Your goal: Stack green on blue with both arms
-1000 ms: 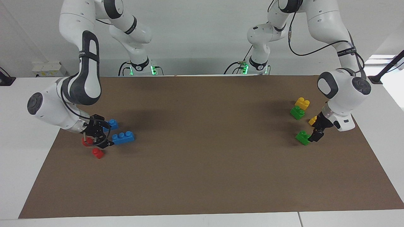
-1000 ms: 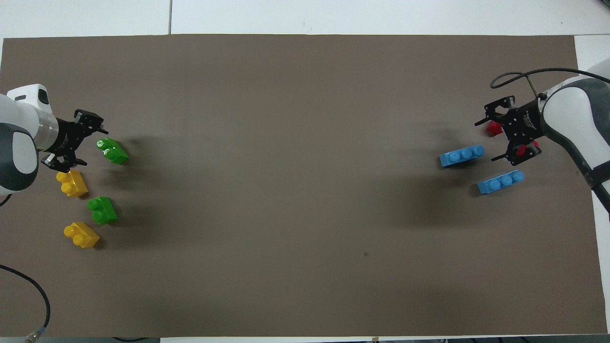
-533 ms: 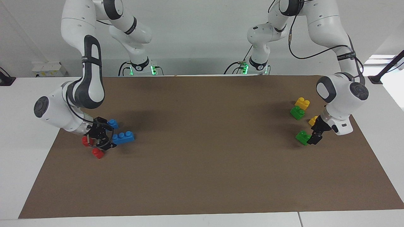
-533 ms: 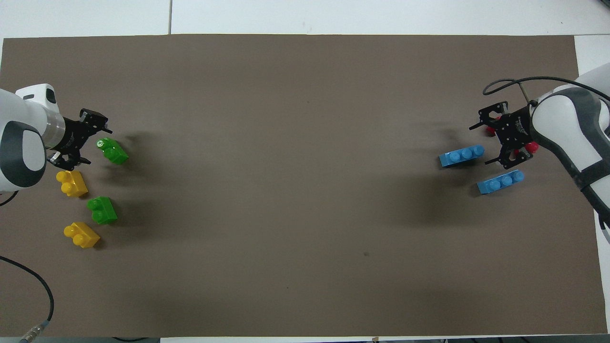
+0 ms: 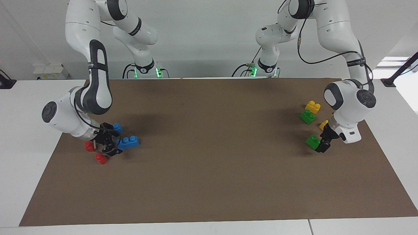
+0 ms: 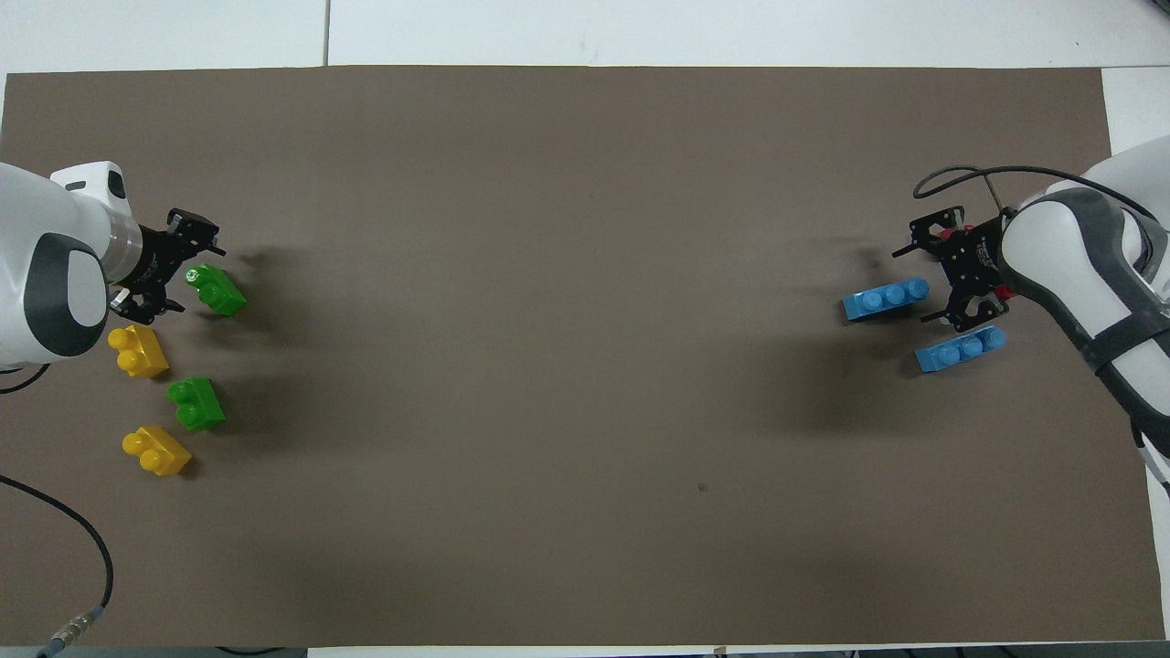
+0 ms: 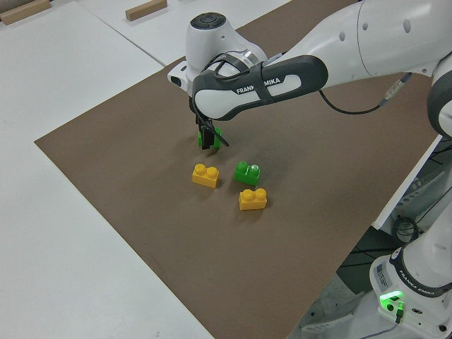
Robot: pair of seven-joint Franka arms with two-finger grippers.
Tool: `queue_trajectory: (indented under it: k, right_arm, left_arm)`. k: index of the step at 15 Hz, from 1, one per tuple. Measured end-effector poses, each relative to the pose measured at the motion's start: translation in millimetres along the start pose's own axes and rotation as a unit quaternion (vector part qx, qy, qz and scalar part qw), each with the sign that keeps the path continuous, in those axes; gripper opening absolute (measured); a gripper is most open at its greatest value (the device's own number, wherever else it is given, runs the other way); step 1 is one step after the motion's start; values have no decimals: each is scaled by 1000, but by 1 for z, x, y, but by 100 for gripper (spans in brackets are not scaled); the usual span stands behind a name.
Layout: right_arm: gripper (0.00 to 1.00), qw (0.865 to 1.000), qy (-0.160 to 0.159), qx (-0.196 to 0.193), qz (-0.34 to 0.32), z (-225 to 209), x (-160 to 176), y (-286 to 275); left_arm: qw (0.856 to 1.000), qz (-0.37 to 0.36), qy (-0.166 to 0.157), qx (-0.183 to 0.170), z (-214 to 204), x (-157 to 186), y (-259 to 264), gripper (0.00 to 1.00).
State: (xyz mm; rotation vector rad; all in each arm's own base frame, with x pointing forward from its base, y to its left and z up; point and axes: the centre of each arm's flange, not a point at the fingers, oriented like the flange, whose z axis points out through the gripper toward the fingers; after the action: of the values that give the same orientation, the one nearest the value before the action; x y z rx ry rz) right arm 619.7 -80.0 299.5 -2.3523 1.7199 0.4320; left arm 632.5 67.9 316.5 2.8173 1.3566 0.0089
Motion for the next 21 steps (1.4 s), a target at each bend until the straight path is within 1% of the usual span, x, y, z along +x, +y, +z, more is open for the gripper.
queue_trajectory:
  k: [1,4,5,7,8,9,10,12,13,14,15,16,17,21]
  right_arm:
    - [100,1000,-2,3,1,0,0,0]
    - [100,1000,-6,6,7,0,3,2]
    - [97,1000,-7,7,9,0,5,3]
    - [90,1000,-9,8,8,0,9,6]
    - [90,1000,-13,11,4,0,10,7]
    - [86,1000,-18,14,-2,0,12,8]
    - [73,1000,-21,16,-5,0,13,9]
    - [51,1000,-22,18,-6,0,19,13]
    - [50,1000,-22,18,-6,-1,21,14]
    - [50,1000,-22,18,-7,-1,22,14]
    - [40,1000,-22,19,-11,-1,22,15]
    - [35,999,-22,19,-13,-2,22,15]
    - [35,999,-22,19,-15,-2,21,14]
    - [35,999,-22,19,-22,-1,20,14]
  left_arm:
    - [1000,5,4,5,1,0,0,90]
    - [1000,16,8,15,8,-1,1,90]
    - [1000,17,7,16,9,-1,2,90]
    - [1000,19,7,16,10,-3,4,90]
    - [1000,21,7,16,10,-5,5,93]
    - [1000,23,8,15,10,-6,7,91]
    - [1000,24,8,14,10,-7,8,90]
    - [1000,25,9,13,10,-8,9,90]
    - [1000,25,9,13,9,-8,10,89]
    - [1000,25,10,12,9,-8,10,90]
    - [1000,25,10,12,9,-7,10,90]
    - [1000,25,11,11,9,-7,10,84]
    - [1000,25,11,11,9,-7,10,80]
    - [1000,25,12,10,8,-7,10,80]
